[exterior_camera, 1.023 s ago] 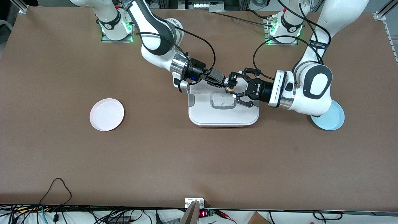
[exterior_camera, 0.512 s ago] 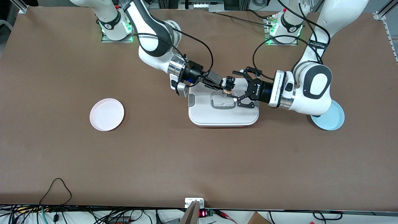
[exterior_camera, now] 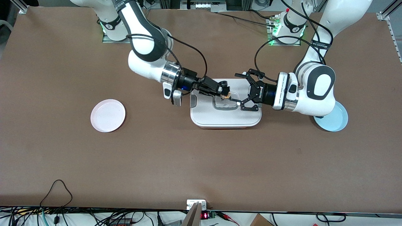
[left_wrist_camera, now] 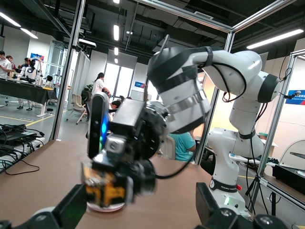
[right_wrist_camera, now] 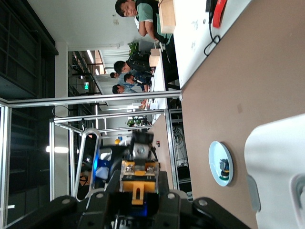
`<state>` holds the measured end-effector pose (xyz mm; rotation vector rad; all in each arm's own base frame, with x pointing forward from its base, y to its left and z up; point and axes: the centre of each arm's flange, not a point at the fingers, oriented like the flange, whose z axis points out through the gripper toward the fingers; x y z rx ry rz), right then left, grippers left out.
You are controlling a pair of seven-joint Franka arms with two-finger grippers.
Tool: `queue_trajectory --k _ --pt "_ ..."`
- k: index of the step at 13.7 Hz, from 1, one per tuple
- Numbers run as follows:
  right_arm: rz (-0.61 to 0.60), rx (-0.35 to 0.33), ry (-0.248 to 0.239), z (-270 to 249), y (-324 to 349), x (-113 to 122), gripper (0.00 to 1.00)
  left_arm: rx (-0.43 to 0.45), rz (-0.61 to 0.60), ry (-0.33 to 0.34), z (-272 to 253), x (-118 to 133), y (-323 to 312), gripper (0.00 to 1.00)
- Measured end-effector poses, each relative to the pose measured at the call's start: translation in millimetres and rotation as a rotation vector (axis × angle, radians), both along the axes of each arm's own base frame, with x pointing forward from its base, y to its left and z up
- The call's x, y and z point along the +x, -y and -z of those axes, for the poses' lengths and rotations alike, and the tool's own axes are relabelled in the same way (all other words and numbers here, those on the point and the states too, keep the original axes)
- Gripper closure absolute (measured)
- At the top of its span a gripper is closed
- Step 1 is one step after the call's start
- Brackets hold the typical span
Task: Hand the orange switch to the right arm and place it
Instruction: 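Open the left gripper and pull the switch away with the right gripper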
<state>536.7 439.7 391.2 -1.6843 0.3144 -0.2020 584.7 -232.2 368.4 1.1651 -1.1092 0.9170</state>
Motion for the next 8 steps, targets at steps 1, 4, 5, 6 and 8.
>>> queue_trajectory --k 1,4,5,6,8 --pt "-0.007 0.005 0.009 -2 13 11 0.66 0.0 -0.002 -0.001 0 0 -2 0.0" --pt "-0.077 0.011 0.035 -4 59 36 0.66 0.003 -0.022 -0.002 1 5 -15 0.0" --pt "-0.111 0.013 0.041 -4 74 41 0.66 0.008 -0.028 0.001 1 7 -24 0.0" --pt "-0.149 0.017 0.046 -4 91 45 0.66 0.026 -0.028 0.009 1 9 -34 0.0" --pt "-0.222 0.031 0.052 -5 132 53 0.66 0.088 -0.028 0.035 -1 13 -64 0.0"
